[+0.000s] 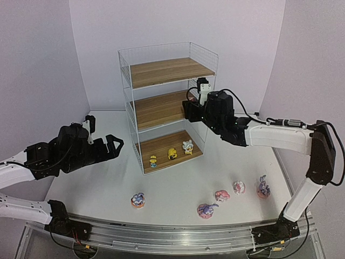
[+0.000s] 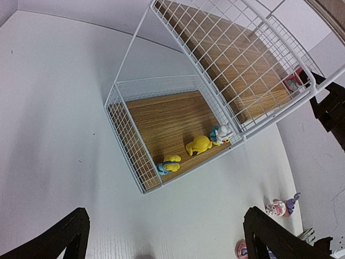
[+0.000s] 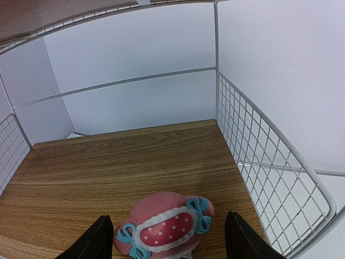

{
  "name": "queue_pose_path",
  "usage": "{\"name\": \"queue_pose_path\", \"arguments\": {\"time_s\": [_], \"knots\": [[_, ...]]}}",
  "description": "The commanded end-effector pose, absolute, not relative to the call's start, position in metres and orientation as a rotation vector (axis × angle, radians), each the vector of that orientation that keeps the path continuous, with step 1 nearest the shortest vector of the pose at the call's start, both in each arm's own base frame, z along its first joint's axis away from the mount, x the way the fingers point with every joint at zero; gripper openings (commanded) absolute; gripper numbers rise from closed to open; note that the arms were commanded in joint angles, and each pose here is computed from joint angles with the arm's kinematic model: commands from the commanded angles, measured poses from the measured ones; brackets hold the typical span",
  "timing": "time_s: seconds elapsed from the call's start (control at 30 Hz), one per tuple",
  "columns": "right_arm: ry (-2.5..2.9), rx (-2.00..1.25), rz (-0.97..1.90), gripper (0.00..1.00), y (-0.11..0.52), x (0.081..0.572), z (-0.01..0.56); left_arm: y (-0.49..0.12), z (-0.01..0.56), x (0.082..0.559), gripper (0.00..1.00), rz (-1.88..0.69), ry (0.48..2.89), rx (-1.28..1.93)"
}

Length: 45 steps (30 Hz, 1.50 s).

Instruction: Place and organize the plastic toys onto the shelf

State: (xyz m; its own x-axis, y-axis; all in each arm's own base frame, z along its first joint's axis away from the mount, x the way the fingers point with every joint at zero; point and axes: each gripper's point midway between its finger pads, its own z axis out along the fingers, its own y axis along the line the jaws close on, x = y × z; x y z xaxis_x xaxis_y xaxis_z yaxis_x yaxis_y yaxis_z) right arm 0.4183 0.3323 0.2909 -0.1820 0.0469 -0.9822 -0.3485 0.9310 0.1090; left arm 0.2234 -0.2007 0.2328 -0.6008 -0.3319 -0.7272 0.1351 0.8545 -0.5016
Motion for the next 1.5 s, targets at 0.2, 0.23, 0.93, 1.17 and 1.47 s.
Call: {"name": "queue_pose_path", "arguments": {"time_s": [0.2, 0.23, 0.93, 1.17, 1.47], "knots": [[1.72, -0.213, 0.366, 0.79, 0.332, 0.418, 0.292, -0.195, 0.242, 0.224, 1.0, -0.658, 2.083, -0.16], [1.718, -0.214, 0.371, 0.84, 0.333, 0.418, 0.294, -0.195, 0.243, 0.224, 1.0, -0.657, 2.083, -0.159], [1.76, -0.243, 0.539, 0.98, 0.313, 0.366, 0.339, -0.197, 0.245, 0.222, 1.0, -0.685, 2.081, -0.145], [1.809, -0.251, 0.626, 0.98, 0.301, 0.339, 0.347, -0.198, 0.244, 0.222, 1.0, -0.693, 2.08, -0.144], [1.943, -0.258, 0.587, 0.98, 0.275, 0.313, 0.311, -0.202, 0.239, 0.22, 1.0, -0.709, 2.093, -0.136]]}}
